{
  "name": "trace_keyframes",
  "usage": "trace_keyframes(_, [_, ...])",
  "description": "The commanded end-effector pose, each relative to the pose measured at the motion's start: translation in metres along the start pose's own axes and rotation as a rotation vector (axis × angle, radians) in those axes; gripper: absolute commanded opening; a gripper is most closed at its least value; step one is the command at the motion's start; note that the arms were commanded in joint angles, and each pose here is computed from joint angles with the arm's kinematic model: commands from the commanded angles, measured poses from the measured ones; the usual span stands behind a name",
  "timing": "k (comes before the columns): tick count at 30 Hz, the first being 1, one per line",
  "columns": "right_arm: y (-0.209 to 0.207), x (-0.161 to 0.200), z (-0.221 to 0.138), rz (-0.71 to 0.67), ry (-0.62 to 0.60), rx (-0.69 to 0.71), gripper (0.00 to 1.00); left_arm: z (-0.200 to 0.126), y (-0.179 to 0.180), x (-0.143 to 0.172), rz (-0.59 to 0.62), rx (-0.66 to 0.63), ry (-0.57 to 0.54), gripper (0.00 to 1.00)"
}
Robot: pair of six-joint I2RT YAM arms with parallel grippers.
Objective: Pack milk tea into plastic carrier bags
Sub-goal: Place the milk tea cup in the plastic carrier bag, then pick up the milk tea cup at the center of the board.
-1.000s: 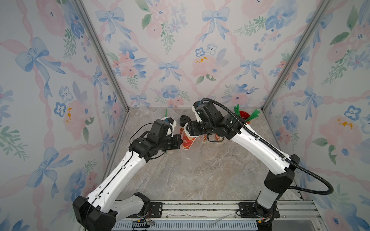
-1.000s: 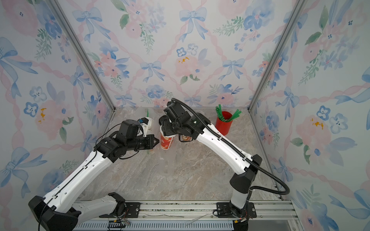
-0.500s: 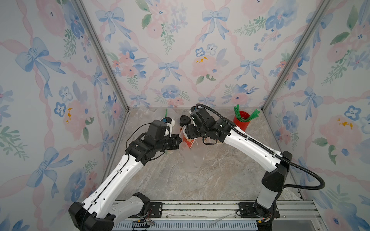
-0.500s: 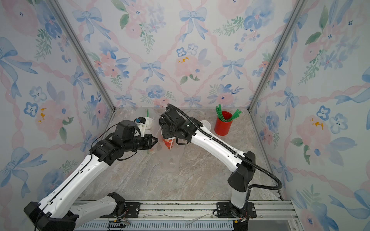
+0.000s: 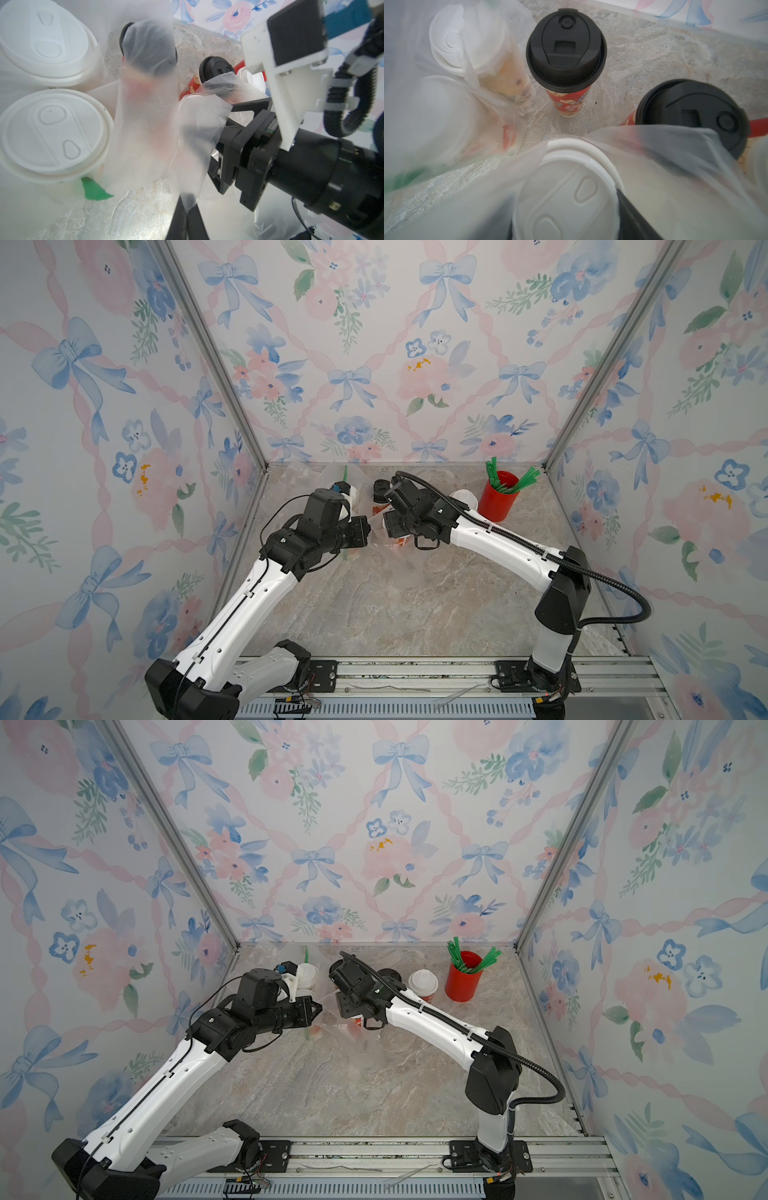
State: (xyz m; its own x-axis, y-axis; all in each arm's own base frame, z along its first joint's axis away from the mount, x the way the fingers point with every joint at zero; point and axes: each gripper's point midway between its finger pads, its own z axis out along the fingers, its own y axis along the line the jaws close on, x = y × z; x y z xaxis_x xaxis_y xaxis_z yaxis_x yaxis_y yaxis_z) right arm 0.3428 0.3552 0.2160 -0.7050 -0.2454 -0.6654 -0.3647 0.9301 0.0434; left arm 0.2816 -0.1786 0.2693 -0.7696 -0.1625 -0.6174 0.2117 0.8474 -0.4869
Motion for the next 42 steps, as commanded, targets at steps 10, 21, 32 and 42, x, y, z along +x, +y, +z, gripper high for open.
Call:
trace_keyframes(10, [0.01, -0.012, -0.011, 0.027, -0.033, -0.013, 0.92, 0.02, 0.013, -0.015, 0.071, -0.035, 0.02, 0.0])
trace_keyframes(21, [-0.013, -0.041, -0.063, 0.094, -0.086, -0.085, 0.9, 0.013, 0.01, -0.038, 0.082, -0.04, -0.025, 0.01])
trace_keyframes(32, [-0.1, -0.04, -0.062, 0.165, -0.05, 0.014, 0.87, 0.0, -0.004, -0.025, 0.044, 0.039, 0.021, 0.43])
trace_keyframes(42, [-0.177, -0.027, -0.055, 0.212, -0.017, 0.149, 0.87, -0.015, -0.009, 0.008, 0.011, 0.068, 0.097, 0.6])
